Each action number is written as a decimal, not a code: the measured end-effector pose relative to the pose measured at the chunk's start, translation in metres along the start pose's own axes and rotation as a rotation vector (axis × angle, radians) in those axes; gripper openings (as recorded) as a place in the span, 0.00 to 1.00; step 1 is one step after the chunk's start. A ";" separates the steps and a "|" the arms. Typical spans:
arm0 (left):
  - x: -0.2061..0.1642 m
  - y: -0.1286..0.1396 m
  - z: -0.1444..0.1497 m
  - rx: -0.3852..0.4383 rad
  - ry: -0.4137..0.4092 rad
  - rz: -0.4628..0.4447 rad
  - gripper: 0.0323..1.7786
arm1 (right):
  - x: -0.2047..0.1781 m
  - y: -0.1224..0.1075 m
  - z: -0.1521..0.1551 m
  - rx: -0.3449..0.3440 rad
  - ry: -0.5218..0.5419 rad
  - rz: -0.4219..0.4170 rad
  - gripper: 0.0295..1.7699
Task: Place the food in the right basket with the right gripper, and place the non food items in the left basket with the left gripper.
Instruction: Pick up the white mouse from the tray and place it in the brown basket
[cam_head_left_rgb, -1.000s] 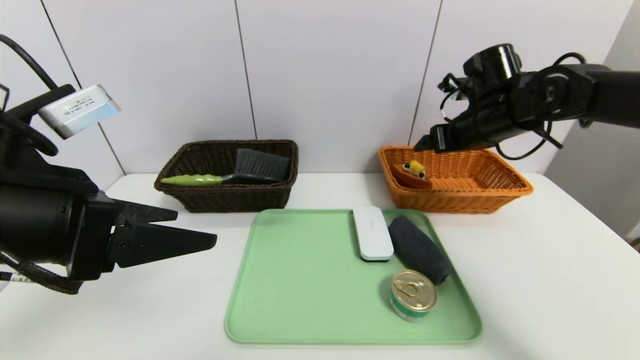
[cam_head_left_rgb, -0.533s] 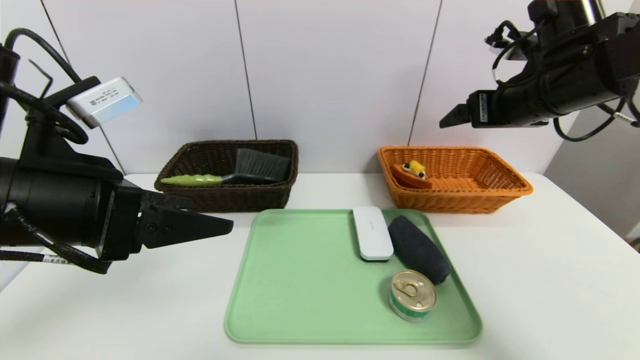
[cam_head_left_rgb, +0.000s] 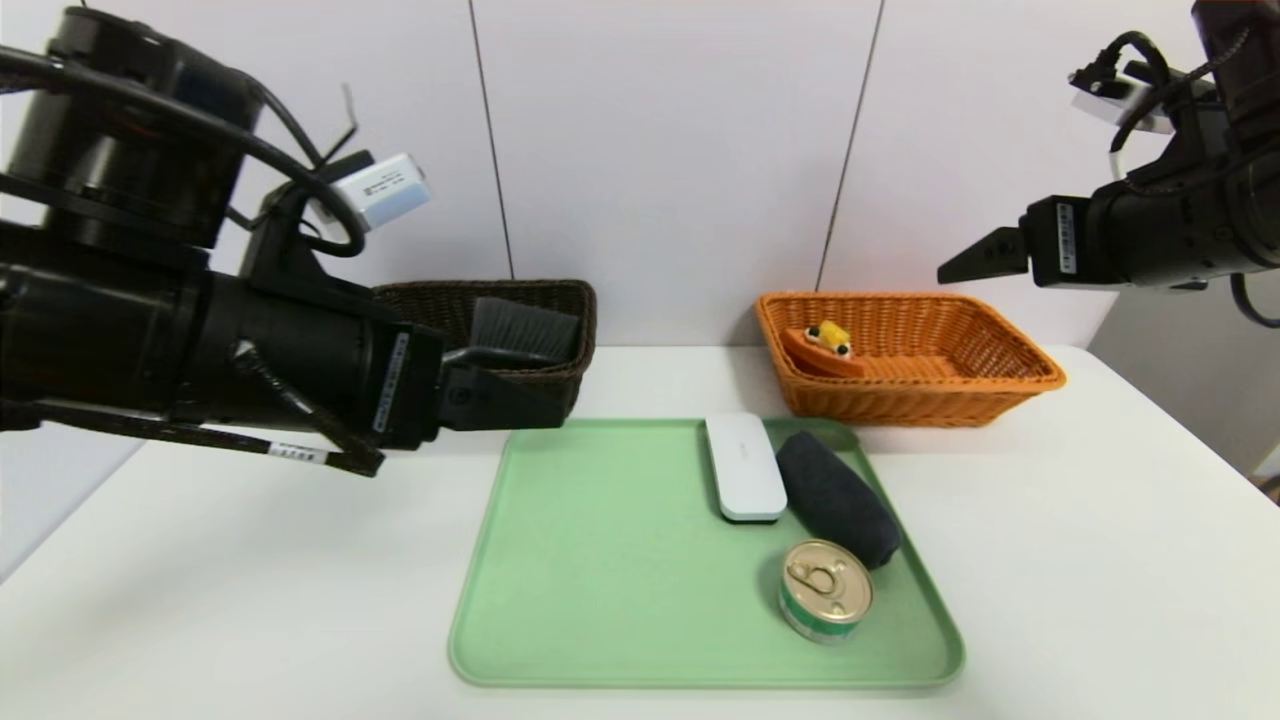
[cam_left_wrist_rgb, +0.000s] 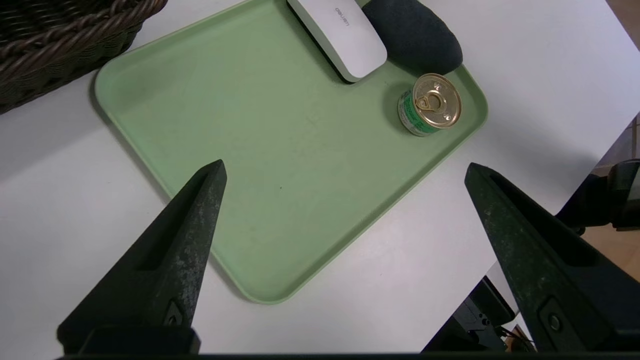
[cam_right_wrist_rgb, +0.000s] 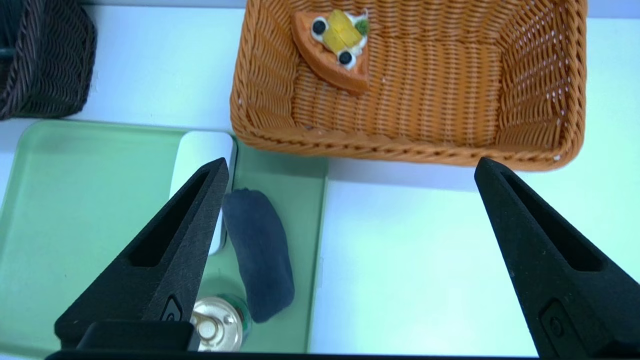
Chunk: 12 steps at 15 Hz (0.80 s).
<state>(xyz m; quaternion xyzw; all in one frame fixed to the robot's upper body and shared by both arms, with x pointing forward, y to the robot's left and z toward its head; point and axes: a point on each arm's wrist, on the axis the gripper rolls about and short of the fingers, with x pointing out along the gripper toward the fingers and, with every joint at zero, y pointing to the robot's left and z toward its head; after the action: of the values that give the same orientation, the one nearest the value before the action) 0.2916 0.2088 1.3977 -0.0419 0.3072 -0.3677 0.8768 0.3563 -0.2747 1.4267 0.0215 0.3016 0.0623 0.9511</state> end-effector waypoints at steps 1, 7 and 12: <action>0.010 -0.004 0.004 -0.005 0.008 0.015 0.95 | -0.005 -0.001 -0.004 0.000 0.003 0.000 0.96; 0.088 -0.038 0.022 -0.079 0.043 0.110 0.95 | -0.022 0.004 -0.020 -0.018 0.015 0.026 0.96; 0.168 -0.069 0.020 -0.126 0.042 0.229 0.95 | -0.026 0.003 -0.030 -0.006 0.034 0.026 0.96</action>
<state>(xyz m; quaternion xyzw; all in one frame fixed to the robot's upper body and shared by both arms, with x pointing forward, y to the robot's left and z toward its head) 0.3512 0.0435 1.3495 -0.0536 0.3508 -0.2460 0.9020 0.3175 -0.2748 1.4176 0.0215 0.3175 0.0757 0.9450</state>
